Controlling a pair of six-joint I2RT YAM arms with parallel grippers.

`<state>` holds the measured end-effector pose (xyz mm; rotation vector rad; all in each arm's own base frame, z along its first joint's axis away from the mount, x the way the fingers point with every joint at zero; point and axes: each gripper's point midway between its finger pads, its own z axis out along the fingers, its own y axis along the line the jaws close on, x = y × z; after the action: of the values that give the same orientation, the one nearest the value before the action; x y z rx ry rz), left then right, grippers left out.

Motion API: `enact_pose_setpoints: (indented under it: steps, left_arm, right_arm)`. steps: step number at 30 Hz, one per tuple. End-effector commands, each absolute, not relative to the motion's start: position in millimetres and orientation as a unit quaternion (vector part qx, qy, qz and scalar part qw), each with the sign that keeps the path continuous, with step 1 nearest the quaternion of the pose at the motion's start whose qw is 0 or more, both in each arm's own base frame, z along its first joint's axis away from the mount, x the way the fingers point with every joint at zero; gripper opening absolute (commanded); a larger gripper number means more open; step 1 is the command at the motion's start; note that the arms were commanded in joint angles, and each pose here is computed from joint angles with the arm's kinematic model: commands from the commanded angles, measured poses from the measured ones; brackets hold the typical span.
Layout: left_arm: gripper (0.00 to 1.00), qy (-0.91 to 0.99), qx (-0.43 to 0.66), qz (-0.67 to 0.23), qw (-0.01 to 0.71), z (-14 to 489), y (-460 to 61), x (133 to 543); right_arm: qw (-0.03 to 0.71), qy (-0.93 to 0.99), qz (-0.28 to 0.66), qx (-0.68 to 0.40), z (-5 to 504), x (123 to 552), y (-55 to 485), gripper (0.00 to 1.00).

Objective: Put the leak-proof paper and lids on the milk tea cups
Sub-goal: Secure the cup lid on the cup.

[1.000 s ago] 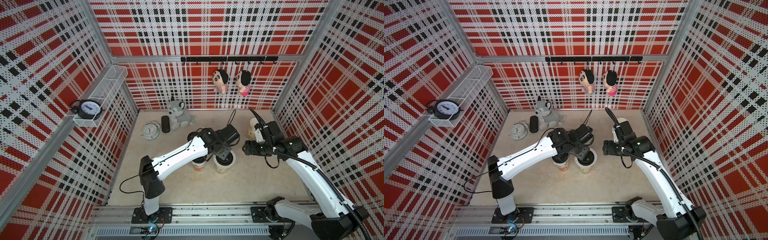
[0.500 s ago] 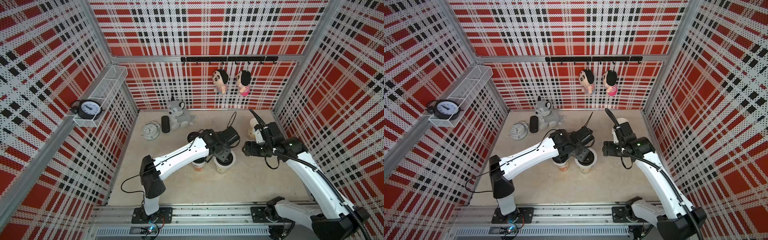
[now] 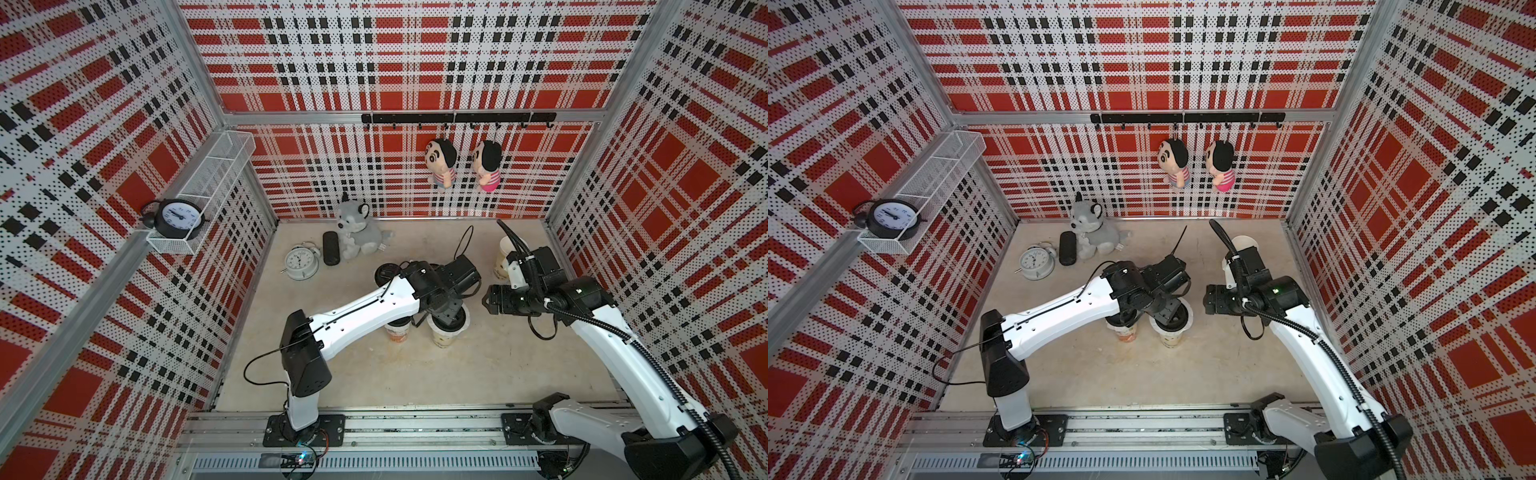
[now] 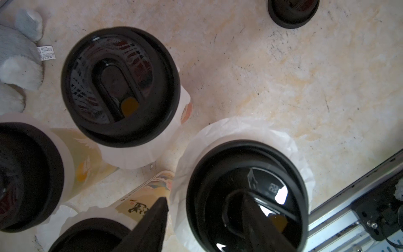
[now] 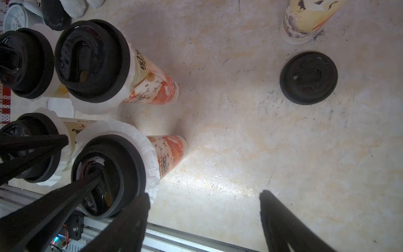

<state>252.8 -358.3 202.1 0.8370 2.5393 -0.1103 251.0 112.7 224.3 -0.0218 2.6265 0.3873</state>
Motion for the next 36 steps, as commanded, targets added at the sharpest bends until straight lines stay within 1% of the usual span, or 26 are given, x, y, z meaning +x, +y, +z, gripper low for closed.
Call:
enact_pose_setpoints:
  steps: [1, 4, 8, 12, 19, 36]
  left_arm:
    - [0.59, 0.928, 0.310, -0.017, 0.207, 183, -351, 245]
    - [0.59, 0.928, 0.310, -0.016, 0.205, 181, -350, 243]
    - [0.59, 0.929, 0.309, -0.013, 0.202, 179, -348, 241]
    - [0.58, 0.930, 0.307, -0.011, 0.200, 177, -345, 239]
    - [0.58, 0.931, 0.307, -0.013, 0.200, 174, -346, 239]
    - [0.58, 0.931, 0.308, -0.015, 0.197, 170, -345, 237]
  right_arm:
    - [0.245, 0.957, 0.158, -0.013, 226, 252, 117, 0.82]
    - [0.240, 0.957, 0.165, -0.016, 223, 252, 120, 0.81]
    - [0.231, 0.956, 0.178, -0.020, 217, 253, 126, 0.76]
    - [0.221, 0.957, 0.187, -0.027, 211, 253, 136, 0.64]
    - [0.215, 0.956, 0.192, -0.046, 210, 255, 153, 0.55]
    - [0.196, 0.958, 0.196, -0.068, 203, 252, 174, 0.52]
